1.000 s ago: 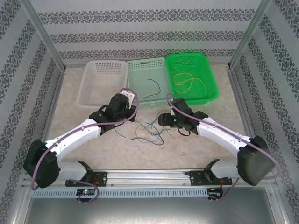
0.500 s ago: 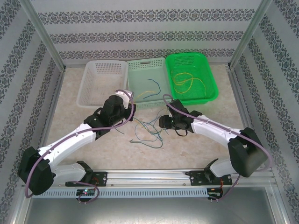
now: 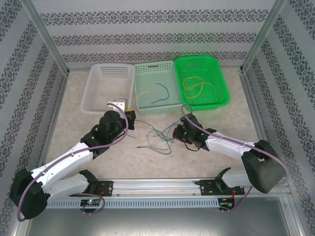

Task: Untangle the cables

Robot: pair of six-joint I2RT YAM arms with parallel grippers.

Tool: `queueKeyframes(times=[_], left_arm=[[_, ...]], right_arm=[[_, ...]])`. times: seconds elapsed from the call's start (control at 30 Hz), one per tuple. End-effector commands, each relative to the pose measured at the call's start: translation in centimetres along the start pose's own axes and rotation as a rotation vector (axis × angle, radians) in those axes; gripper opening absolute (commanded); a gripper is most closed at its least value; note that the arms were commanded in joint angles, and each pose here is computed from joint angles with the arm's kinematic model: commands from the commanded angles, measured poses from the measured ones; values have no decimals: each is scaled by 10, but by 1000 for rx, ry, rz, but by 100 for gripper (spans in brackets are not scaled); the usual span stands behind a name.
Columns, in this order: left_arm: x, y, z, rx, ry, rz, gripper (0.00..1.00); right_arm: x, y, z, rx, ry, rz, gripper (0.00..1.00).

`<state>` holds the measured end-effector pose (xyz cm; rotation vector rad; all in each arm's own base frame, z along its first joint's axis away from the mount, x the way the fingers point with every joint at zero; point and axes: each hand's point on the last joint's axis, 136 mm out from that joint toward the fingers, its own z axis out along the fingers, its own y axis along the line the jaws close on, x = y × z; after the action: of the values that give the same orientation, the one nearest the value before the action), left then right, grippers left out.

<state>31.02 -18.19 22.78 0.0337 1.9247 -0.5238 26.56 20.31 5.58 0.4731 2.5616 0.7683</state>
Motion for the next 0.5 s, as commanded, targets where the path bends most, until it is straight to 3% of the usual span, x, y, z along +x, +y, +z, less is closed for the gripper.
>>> queueKeyframes(times=[0.0, 0.23, 0.47], left_arm=[[-41, -6, -5, 28, -184, -188, 4], [-56, -9, -9, 70, -264, -305, 3], [-56, -16, -10, 121, -261, -364, 2]], right_arm=[[-11, -4, -2, -35, -87, 170, 0], [-15, -17, -11, -71, -168, 333, 0], [-6, -31, -7, -50, -154, 412, 0]])
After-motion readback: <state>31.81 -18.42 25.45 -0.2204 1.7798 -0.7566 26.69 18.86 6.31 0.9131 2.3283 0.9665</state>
